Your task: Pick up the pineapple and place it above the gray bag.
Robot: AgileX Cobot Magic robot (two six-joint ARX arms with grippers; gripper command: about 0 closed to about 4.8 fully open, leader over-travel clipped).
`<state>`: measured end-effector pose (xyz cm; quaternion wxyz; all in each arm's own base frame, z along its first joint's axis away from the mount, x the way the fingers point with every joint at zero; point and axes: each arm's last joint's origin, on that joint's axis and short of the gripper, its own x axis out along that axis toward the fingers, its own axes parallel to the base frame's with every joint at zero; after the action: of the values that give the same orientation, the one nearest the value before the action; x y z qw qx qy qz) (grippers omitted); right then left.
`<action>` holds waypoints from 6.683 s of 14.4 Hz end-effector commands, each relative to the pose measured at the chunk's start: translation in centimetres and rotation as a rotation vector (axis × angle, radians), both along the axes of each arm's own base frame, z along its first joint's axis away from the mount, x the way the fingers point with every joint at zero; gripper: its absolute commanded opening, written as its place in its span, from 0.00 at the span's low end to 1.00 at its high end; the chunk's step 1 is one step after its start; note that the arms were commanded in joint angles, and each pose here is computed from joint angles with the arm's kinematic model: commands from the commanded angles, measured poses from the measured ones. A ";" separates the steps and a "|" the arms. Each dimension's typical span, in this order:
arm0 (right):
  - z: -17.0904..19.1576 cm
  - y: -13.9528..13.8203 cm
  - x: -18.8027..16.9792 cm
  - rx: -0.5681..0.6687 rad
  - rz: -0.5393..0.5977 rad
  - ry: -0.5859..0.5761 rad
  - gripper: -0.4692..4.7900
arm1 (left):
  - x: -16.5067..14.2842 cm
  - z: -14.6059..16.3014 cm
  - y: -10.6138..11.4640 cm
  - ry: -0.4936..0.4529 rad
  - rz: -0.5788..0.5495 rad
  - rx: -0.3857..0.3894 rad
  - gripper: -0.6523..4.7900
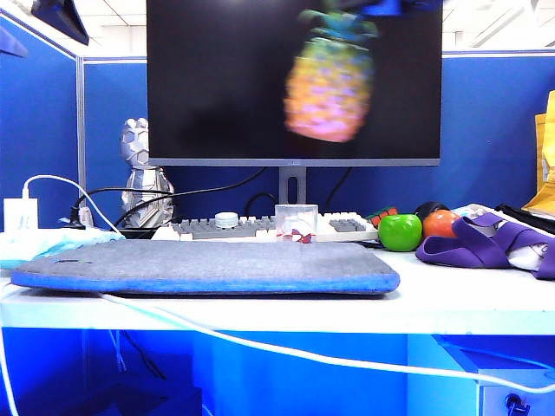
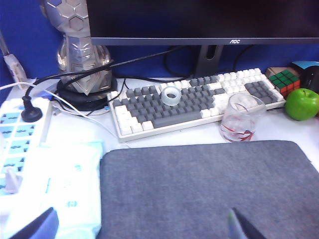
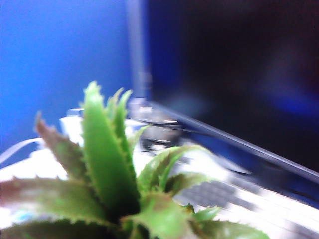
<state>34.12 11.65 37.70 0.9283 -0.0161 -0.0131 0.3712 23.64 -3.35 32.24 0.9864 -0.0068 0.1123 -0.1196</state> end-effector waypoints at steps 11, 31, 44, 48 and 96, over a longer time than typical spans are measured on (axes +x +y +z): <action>-10.9 7.7 5.0 -0.158 0.140 0.234 0.08 | 0.3 -0.2 -0.1 0.012 -0.020 0.000 1.00; -12.6 8.6 5.3 -0.145 0.202 0.269 1.00 | 0.6 -0.5 -0.2 0.027 -0.040 -0.007 1.00; -7.8 3.5 4.5 -0.178 0.161 0.190 1.00 | 0.6 -0.5 -0.3 0.030 -0.061 -0.023 1.00; -3.3 2.0 2.5 -0.108 0.180 0.109 1.00 | 0.6 -0.4 -0.3 0.029 -0.063 -0.024 1.00; -20.0 -10.8 -24.3 0.146 -0.542 0.049 0.09 | -14.6 -13.1 2.4 -0.252 0.183 0.035 0.21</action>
<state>9.90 0.82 17.43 0.9927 0.0559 -0.0058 0.1065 9.03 -0.92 18.81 0.9996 0.0167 0.0018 -0.0244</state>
